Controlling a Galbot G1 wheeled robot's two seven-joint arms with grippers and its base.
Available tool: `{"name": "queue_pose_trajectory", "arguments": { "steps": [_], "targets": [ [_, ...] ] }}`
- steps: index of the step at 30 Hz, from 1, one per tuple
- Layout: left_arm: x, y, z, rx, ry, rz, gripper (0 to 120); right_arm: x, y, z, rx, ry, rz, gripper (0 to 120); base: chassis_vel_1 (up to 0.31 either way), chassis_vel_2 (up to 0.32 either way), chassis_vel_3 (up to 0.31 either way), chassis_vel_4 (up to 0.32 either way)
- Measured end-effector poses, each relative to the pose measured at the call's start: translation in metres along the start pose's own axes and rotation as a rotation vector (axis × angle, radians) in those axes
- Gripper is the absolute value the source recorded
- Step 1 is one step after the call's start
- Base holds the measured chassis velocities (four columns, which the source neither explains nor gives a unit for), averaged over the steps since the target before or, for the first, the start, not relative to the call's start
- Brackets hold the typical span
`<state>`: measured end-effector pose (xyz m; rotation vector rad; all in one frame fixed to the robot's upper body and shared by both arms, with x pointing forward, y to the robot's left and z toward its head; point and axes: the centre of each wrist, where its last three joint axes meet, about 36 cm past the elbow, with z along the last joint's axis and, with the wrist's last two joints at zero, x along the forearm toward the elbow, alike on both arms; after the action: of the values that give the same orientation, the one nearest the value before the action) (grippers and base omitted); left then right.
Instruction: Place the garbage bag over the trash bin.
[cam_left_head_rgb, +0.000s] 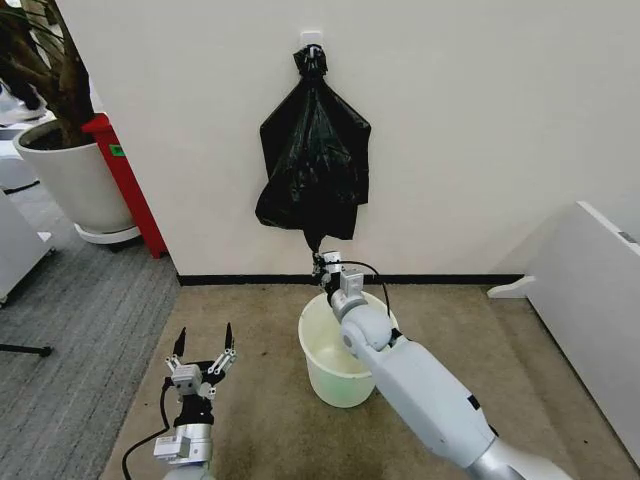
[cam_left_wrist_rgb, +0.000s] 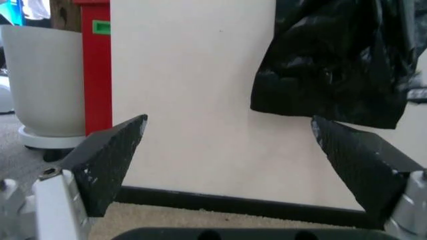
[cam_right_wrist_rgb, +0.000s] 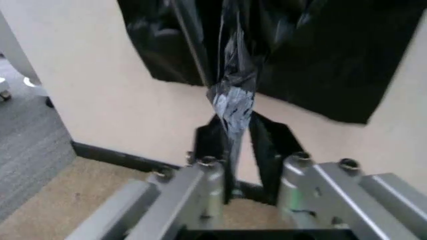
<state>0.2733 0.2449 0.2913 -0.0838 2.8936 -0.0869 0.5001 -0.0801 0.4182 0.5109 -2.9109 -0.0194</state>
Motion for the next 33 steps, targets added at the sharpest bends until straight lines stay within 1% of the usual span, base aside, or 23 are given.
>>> {"name": "queue_pose_trajectory", "arguments": {
  "steps": [1, 2, 5, 6, 7, 9, 10, 11, 13, 14, 17, 21, 22, 24, 26, 27, 30, 32, 33],
  "targets": [
    [0.0, 0.0, 0.001, 0.0, 0.001, -0.001, 97, 0.008, -0.005, -0.006, 0.019, 0.004, 0.01, 17, 0.0, 0.0, 0.0, 0.0],
    [-0.001, 0.0, 0.001, 0.001, 0.001, -0.002, 97, 0.014, -0.008, -0.008, 0.029, 0.008, 0.015, 20, 0.0, 0.0, 0.0, 0.0],
    [-0.001, 0.0, 0.003, 0.0, 0.006, -0.004, 97, 0.034, -0.02, -0.01, 0.062, 0.015, 0.029, 34, 0.0, 0.0, 0.0, 0.0],
    [-0.001, 0.0, 0.004, 0.0, 0.006, -0.005, 97, 0.04, -0.022, -0.011, 0.066, 0.016, 0.03, 36, 0.0, 0.0, 0.0, 0.0],
    [-0.001, 0.0, 0.004, 0.0, 0.006, -0.005, 97, 0.04, -0.022, -0.011, 0.066, 0.016, 0.03, 36, 0.0, 0.0, 0.0, 0.0],
    [-0.002, 0.0, 0.004, 0.0, 0.005, -0.005, 97, 0.054, -0.028, -0.012, 0.067, 0.013, 0.032, 45, 0.0, 0.0, 0.0, 0.0],
    [-0.002, 0.0, 0.004, 0.0, 0.005, -0.005, 97, 0.058, -0.029, -0.013, 0.066, 0.01, 0.032, 47, 0.0, 0.0, 0.0, 0.0],
    [-0.003, 0.0, 0.004, 0.0, 0.004, -0.005, 97, 0.068, -0.033, -0.017, 0.062, 0.0, 0.034, 53, 0.0, 0.0, 0.0, 0.0],
    [-0.003, 0.0, 0.004, 0.0, 0.005, -0.006, 97, 0.079, -0.038, -0.024, 0.057, -0.02, 0.042, 62, 0.0, 0.0, 0.0, 0.0],
    [-0.003, 0.0, 0.004, 0.0, 0.005, -0.006, 97, 0.079, -0.038, -0.024, 0.057, -0.02, 0.042, 62, 0.0, 0.0, 0.0, 0.0],
    [-0.003, -0.001, 0.004, 0.0, 0.006, -0.009, 97, 0.093, -0.044, -0.034, 0.047, -0.054, 0.049, 74, 0.0, 0.0, 0.0, 0.0],
    [-0.002, 0.0, 0.005, -0.002, 0.008, -0.012, 97, 0.106, -0.05, -0.06, 0.027, -0.164, 0.045, 90, 0.0, 0.0, 0.0, 0.0],
    [-0.002, 0.0, 0.005, -0.002, 0.008, -0.012, 97, 0.106, -0.05, -0.06, 0.027, -0.164, 0.045, 90, 0.0, 0.0, 0.0, 0.0],
    [-0.002, 0.0, 0.005, -0.001, 0.008, -0.014, 97, 0.108, -0.052, -0.082, 0.004, -0.238, 0.021, 98, 0.0, 0.0, 0.0, 0.0],
    [-0.002, -0.001, 0.005, -0.001, 0.008, -0.015, 97, 0.109, -0.053, -0.107, -0.03, -0.322, -0.015, 100, 0.0, 0.0, 0.0, 0.0],
    [-0.002, -0.001, 0.005, -0.001, 0.008, -0.017, 97, 0.108, -0.053, -0.118, -0.046, -0.354, -0.033, 100, 0.0, 0.0, 0.0, 0.0],
    [-0.002, -0.001, 0.005, 0.0, 0.008, -0.017, 97, 0.107, -0.052, -0.129, -0.063, -0.383, -0.054, 100, 0.0, 0.0, 0.0, 0.0],
    [-0.002, -0.003, 0.005, 0.002, 0.007, -0.019, 97, 0.1, -0.048, -0.16, -0.107, -0.45, -0.117, 100, 0.0, 0.0, 0.0, 0.0],
    [-0.002, -0.003, 0.005, 0.003, 0.007, -0.02, 97, 0.097, -0.046, -0.167, -0.122, -0.459, -0.136, 100, 0.0, 0.0, 0.0, 0.0]
  ]
}}
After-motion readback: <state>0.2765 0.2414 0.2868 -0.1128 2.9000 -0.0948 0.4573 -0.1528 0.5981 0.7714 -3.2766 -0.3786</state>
